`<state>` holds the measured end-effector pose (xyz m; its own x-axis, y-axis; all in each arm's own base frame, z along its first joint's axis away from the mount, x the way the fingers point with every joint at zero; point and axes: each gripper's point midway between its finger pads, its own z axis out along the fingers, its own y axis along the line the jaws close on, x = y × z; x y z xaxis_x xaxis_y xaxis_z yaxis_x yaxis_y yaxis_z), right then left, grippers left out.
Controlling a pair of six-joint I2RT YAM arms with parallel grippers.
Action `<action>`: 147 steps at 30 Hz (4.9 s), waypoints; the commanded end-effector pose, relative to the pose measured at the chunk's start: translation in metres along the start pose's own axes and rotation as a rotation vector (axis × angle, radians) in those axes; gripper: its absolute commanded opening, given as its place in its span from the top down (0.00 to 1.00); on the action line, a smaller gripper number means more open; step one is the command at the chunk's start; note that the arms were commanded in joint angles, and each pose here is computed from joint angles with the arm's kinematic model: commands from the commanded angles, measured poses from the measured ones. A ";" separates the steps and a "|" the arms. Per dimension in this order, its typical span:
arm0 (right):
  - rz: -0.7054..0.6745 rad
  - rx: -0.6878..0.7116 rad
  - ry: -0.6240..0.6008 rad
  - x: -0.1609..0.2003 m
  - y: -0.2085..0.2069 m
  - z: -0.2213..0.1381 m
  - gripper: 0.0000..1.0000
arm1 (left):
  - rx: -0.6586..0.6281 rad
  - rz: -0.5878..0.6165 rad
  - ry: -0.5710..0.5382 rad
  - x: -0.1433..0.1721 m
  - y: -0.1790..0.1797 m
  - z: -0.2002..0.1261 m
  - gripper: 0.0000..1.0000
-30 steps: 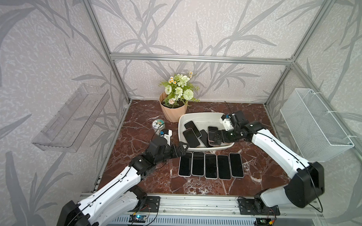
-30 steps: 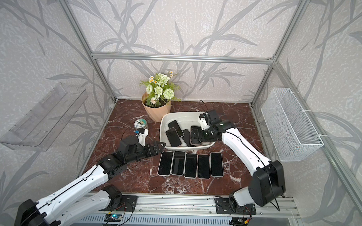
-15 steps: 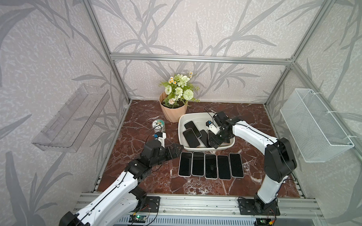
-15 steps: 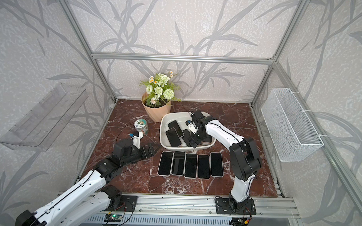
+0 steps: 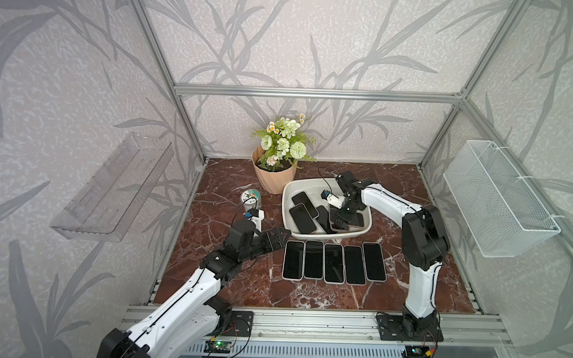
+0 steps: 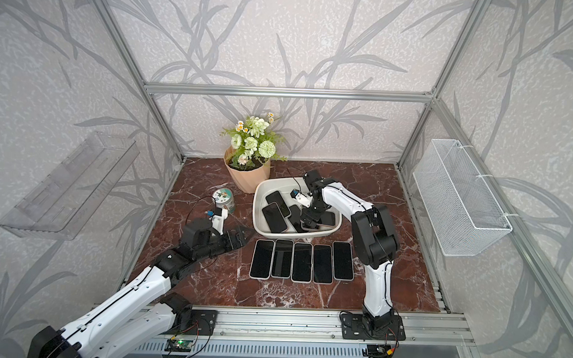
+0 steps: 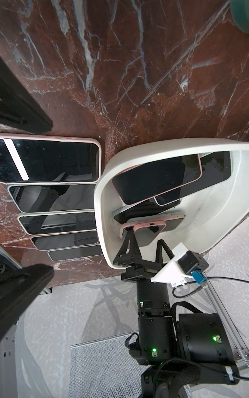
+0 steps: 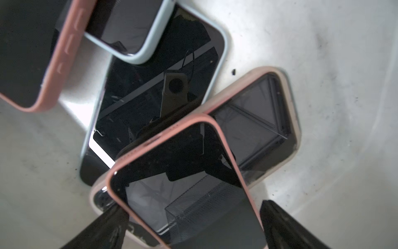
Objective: Take the phone out of the storage box
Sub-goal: Pick up the phone from the storage box, then place the phone at the center of the board.
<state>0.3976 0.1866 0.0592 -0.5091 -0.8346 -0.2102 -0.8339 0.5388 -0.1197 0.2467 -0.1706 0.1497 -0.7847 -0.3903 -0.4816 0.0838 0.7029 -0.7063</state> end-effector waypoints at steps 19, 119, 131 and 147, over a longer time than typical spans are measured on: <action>0.106 -0.233 0.037 0.003 -0.022 0.043 0.01 | 0.014 0.005 0.029 -0.004 0.001 0.010 0.00; 0.965 0.124 -0.035 0.212 -0.011 -0.064 0.35 | 0.194 0.141 0.114 0.005 -0.109 0.041 0.00; 1.003 0.062 0.100 0.223 -0.008 -0.022 0.35 | 0.184 0.140 0.096 -0.001 -0.110 0.036 0.00; 0.992 0.016 0.174 0.225 -0.003 -0.008 0.27 | 0.160 0.136 0.081 -0.006 -0.102 0.029 0.00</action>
<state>0.2819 -0.0049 0.0174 -0.9960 -0.0089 -0.0892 -0.0110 0.9997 0.0227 0.2582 -0.2615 0.1982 -0.8265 -0.2335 -0.5121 0.2665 0.6390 -0.7215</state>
